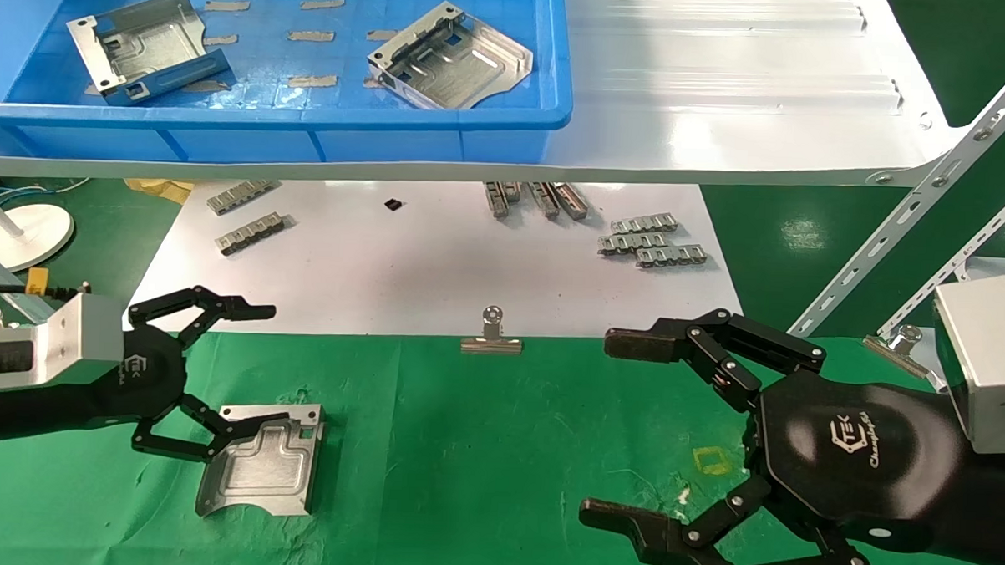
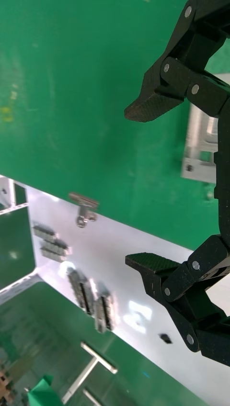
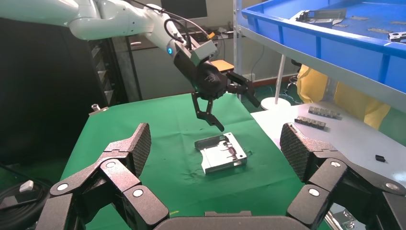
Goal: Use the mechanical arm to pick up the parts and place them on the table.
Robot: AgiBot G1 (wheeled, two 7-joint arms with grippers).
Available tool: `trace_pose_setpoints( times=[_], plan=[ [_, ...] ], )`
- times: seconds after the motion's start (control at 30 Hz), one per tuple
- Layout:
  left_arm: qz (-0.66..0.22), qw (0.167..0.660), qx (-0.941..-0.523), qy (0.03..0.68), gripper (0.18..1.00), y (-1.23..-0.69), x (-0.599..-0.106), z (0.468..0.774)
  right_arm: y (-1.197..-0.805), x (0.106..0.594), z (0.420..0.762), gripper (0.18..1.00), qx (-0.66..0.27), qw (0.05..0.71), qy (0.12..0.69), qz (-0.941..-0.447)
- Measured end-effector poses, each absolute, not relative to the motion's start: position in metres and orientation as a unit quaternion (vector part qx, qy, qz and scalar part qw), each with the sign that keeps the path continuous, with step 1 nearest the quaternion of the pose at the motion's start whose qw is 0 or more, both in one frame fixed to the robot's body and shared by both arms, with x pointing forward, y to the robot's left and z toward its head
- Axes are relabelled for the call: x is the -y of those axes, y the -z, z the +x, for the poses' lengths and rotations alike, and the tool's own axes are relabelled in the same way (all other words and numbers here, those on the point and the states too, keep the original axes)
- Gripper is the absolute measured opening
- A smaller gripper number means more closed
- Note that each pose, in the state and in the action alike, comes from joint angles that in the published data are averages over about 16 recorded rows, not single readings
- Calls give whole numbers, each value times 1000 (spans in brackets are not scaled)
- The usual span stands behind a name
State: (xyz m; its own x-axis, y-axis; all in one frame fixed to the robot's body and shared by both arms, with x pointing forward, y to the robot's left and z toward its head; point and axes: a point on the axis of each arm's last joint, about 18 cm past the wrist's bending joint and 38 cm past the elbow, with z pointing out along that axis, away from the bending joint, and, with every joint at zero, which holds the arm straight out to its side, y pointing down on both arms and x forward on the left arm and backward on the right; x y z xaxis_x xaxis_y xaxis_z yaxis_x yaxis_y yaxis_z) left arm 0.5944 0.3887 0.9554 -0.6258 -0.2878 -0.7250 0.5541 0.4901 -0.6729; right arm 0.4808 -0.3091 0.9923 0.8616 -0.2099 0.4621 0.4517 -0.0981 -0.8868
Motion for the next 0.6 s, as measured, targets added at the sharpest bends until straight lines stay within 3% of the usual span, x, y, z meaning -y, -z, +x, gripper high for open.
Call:
trace_pose_setpoints(
  times=[0.6],
  plan=[
    [88,371,-724,576,1001,-974,-353,561,-992,309,481,1000,87,666,248,-698]
  ],
)
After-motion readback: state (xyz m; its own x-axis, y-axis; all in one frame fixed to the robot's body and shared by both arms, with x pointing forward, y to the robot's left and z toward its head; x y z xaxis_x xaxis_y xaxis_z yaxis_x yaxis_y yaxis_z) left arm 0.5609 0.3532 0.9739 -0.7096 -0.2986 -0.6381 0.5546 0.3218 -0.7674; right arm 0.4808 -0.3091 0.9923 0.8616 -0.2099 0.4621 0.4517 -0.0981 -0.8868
